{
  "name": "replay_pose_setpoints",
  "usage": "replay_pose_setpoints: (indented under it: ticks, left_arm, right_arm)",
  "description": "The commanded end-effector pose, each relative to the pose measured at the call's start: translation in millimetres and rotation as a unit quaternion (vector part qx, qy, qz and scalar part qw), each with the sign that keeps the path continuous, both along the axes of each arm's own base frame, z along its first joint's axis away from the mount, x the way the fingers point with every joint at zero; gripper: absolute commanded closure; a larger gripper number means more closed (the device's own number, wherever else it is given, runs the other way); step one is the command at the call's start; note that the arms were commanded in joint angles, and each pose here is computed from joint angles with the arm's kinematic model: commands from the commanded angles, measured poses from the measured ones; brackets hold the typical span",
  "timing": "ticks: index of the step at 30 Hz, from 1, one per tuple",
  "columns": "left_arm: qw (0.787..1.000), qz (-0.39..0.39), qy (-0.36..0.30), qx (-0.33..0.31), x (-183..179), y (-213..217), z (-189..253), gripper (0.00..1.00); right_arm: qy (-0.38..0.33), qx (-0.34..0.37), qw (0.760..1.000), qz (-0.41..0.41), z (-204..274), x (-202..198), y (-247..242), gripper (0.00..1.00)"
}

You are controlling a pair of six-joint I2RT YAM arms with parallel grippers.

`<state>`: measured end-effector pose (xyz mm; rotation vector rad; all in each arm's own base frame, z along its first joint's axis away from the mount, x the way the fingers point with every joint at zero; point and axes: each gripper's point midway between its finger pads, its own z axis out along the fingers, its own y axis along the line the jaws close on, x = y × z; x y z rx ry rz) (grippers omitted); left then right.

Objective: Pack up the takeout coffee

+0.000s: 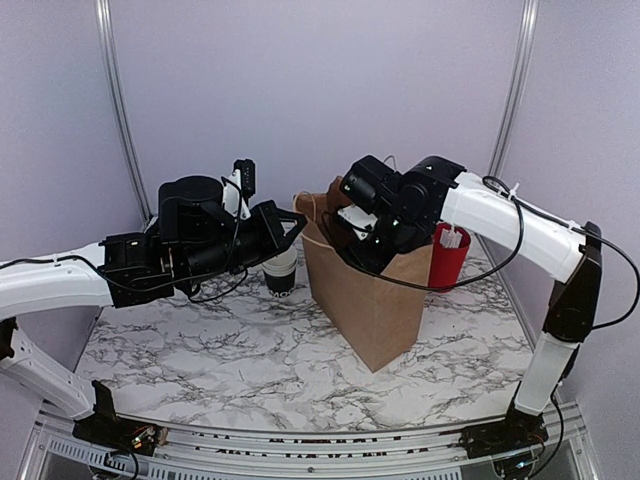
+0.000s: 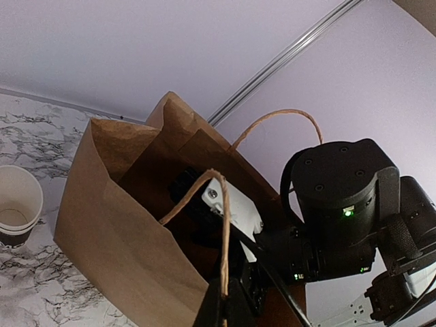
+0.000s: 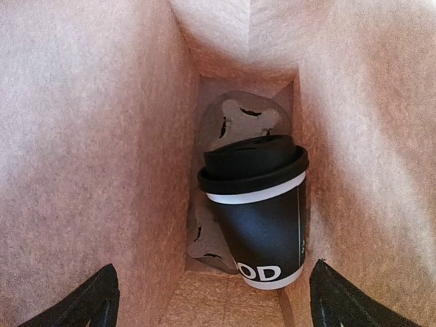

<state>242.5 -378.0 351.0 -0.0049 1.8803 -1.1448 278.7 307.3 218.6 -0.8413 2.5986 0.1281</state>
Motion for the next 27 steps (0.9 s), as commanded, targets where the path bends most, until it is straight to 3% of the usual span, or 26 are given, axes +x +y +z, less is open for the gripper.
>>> replay_pose_setpoints:
  ticks: [1, 20, 27]
  left_arm:
    - [1.0, -0.002, -0.005, -0.004, 0, -1, 9, 1.0]
    - [0.999, -0.035, -0.021, -0.009, -5, -15, 23, 1.0]
    - [0.999, -0.04, -0.023, -0.011, -6, -17, 25, 1.0]
  right_arm:
    - [-0.028, 0.05, 0.998, 0.001, 34, -1, 9, 0.06]
    - [-0.002, 0.028, 1.0, 0.013, -2, -5, 10, 0.05]
    - [-0.018, 0.046, 0.999, 0.015, 14, -2, 14, 0.05]
